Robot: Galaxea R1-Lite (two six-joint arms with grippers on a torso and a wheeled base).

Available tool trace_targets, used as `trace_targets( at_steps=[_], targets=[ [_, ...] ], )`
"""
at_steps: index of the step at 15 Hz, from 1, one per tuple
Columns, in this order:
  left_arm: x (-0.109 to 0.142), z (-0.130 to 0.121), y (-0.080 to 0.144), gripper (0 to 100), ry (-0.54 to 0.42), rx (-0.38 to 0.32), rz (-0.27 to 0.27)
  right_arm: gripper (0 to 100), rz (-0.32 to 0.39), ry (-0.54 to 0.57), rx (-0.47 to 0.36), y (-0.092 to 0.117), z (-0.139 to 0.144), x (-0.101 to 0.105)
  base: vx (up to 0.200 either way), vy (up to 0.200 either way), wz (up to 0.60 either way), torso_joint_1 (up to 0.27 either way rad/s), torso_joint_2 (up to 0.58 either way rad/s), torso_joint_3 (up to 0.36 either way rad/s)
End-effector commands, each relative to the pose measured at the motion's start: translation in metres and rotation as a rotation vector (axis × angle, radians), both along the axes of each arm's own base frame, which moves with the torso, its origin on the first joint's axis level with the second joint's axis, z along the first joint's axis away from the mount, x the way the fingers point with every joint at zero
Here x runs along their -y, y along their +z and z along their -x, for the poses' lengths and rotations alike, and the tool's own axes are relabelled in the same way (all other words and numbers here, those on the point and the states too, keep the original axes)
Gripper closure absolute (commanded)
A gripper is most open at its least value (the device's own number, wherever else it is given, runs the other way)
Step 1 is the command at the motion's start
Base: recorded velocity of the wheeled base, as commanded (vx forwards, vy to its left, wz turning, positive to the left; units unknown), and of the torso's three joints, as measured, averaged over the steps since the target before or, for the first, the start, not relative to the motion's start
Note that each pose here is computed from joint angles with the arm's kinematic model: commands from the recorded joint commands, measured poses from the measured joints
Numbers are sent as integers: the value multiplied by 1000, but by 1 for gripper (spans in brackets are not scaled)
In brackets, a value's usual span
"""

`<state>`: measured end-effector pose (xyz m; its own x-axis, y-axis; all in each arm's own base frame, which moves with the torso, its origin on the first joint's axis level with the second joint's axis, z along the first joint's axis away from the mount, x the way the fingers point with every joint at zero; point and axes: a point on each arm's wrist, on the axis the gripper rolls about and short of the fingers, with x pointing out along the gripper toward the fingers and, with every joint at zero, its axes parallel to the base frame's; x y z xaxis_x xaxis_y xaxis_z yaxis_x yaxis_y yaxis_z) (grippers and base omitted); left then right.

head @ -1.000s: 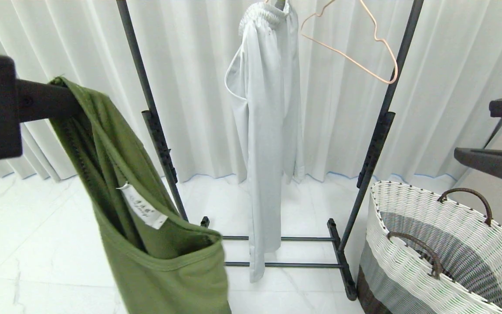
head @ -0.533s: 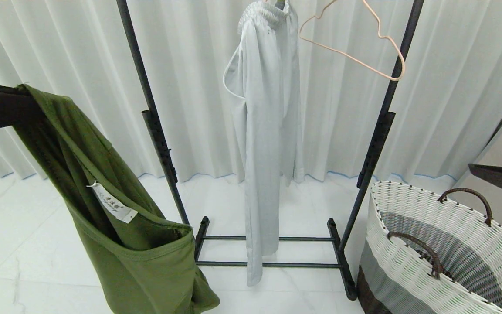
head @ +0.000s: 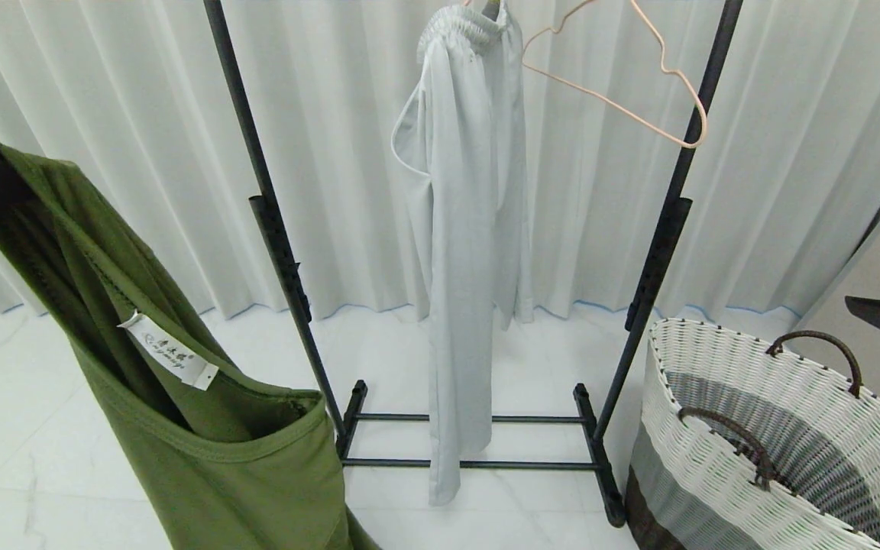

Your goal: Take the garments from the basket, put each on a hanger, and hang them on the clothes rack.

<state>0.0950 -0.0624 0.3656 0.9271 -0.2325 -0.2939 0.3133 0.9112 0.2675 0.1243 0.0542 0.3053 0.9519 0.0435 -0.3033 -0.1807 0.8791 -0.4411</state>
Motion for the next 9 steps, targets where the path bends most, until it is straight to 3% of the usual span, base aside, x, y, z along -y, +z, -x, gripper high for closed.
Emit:
trace_targets(
  at_steps=[1, 3, 6, 9],
  targets=[
    [-1, 1, 0, 100, 1, 4, 2, 0, -3, -1, -2, 0, 0, 0, 0, 0, 0, 41, -295, -256],
    [-1, 1, 0, 100, 1, 1, 0, 0, -8, -3, -2, 0, 0, 0, 0, 0, 0, 56, -212, -307],
    [-1, 1, -2, 100, 1, -4, -3, 0, -19, -7, -3, 0, -1, 0, 0, 0, 0, 105, -510, -333],
    [-5, 4, -4, 100, 3, 9, -46, 0, -54, -8, 9, 4, 0, 0, 0, 0, 0, 126, -476, -321]
  ],
)
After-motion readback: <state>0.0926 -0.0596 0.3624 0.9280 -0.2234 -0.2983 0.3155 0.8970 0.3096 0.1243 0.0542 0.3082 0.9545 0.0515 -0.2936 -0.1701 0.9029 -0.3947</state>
